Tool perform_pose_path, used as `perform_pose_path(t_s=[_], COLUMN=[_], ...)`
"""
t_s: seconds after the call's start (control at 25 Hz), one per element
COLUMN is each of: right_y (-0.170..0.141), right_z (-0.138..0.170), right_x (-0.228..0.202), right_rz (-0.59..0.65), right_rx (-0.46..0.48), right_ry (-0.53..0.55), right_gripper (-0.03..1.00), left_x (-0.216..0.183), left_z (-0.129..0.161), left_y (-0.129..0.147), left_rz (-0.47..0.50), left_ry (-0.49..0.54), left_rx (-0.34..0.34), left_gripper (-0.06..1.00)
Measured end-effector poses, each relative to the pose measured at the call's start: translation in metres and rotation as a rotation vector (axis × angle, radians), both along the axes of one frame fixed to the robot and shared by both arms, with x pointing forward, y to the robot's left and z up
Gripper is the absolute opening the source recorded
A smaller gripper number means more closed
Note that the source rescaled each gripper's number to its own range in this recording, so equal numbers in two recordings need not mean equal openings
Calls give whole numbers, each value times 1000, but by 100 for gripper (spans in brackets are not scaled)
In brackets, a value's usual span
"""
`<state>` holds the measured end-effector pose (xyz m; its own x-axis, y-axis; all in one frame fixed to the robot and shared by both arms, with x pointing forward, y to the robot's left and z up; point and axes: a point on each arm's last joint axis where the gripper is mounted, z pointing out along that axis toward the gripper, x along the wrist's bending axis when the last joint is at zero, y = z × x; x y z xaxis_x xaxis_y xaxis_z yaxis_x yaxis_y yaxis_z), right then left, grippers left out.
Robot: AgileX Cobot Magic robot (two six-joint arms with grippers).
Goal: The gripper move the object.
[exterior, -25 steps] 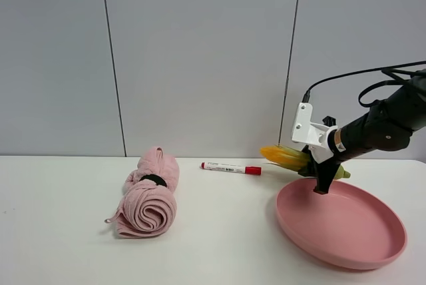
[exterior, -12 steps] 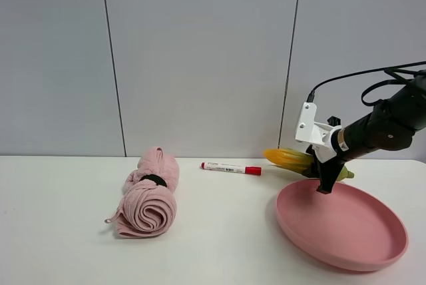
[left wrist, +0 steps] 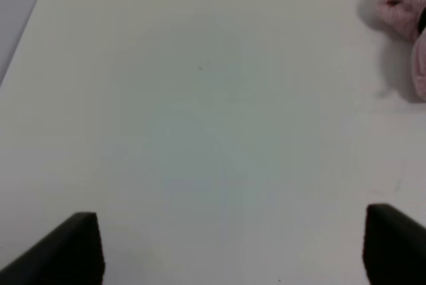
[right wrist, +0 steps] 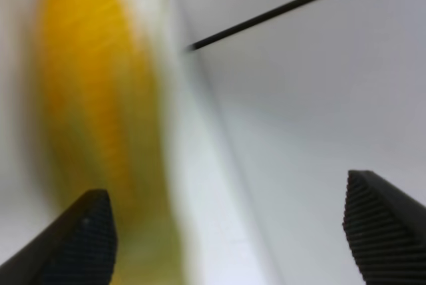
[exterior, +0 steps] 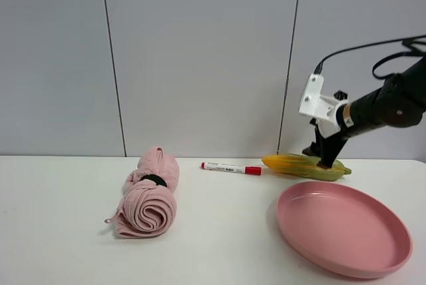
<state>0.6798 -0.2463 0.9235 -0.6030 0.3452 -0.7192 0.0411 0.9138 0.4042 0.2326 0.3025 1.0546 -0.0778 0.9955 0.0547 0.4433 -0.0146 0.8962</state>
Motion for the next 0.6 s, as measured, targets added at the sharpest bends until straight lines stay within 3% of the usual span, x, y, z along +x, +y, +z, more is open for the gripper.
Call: perform_pose_path(t_s=[0.16,0.28,0.52,0.6], right_y=[-3,-6,-16,-18], right_z=[70,118,191,209], right_x=[-10,-27,-88,-113], right_rz=[-68,-216,-566,-635], right_rx=[72,207,573,650], right_ry=[-134,-161,-23,48], right_gripper=[56,56,56,56], left_x=[0,0,0,0], left_z=[0,0,0,0], left_y=[0,0,0,0], left_rz=[0,0,0,0], left_ry=[0,0,0,0], left_rx=[0,0,0,0], left_gripper=[100,100,100,100])
